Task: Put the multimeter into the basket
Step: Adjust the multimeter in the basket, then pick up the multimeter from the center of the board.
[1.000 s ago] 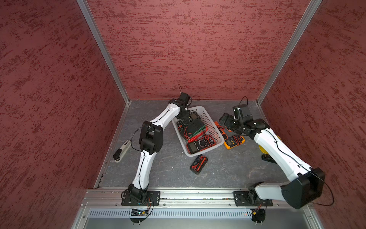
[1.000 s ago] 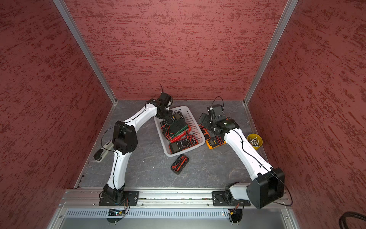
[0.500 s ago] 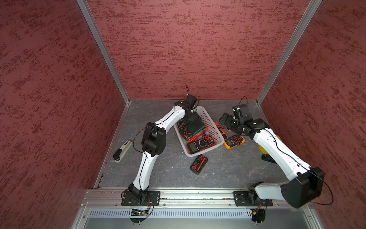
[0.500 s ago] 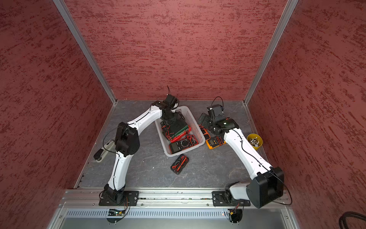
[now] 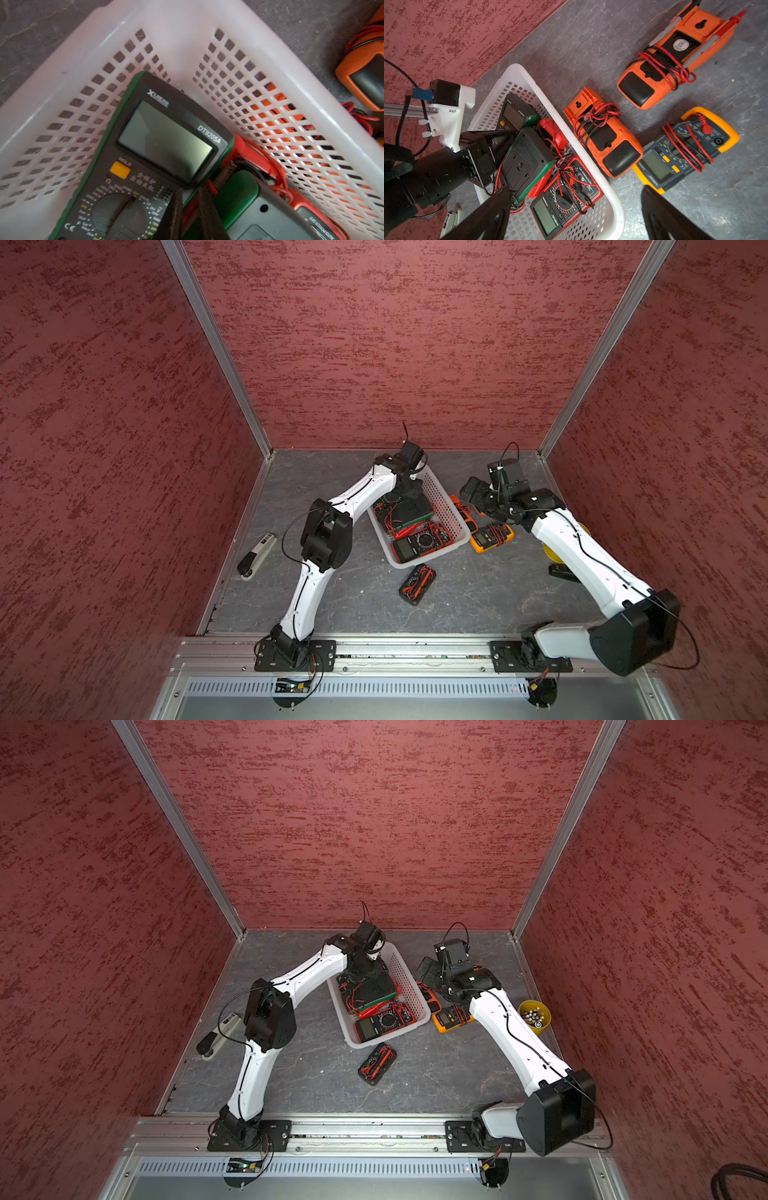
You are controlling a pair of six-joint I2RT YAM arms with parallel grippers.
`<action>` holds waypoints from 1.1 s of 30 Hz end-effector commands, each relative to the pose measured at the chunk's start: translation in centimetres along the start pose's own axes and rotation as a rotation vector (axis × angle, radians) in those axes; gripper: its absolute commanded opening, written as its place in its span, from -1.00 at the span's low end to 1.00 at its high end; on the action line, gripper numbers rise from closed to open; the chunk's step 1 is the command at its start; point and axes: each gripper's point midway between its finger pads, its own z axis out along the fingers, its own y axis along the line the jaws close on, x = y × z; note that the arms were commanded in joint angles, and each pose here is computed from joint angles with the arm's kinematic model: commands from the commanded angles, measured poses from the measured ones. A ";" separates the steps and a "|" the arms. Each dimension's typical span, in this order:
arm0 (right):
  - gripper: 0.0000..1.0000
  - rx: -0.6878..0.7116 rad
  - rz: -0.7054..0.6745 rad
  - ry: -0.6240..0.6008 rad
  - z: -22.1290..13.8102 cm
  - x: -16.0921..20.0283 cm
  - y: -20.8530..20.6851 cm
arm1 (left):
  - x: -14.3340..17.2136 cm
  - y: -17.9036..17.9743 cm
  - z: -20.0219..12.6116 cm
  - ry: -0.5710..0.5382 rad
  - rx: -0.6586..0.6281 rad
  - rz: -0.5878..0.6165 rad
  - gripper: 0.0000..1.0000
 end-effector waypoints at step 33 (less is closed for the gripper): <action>0.98 0.400 0.251 0.171 4.4 -0.5 -14.7 | -0.3 5.5 -10.6 -0.191 -0.104 -0.277 0.99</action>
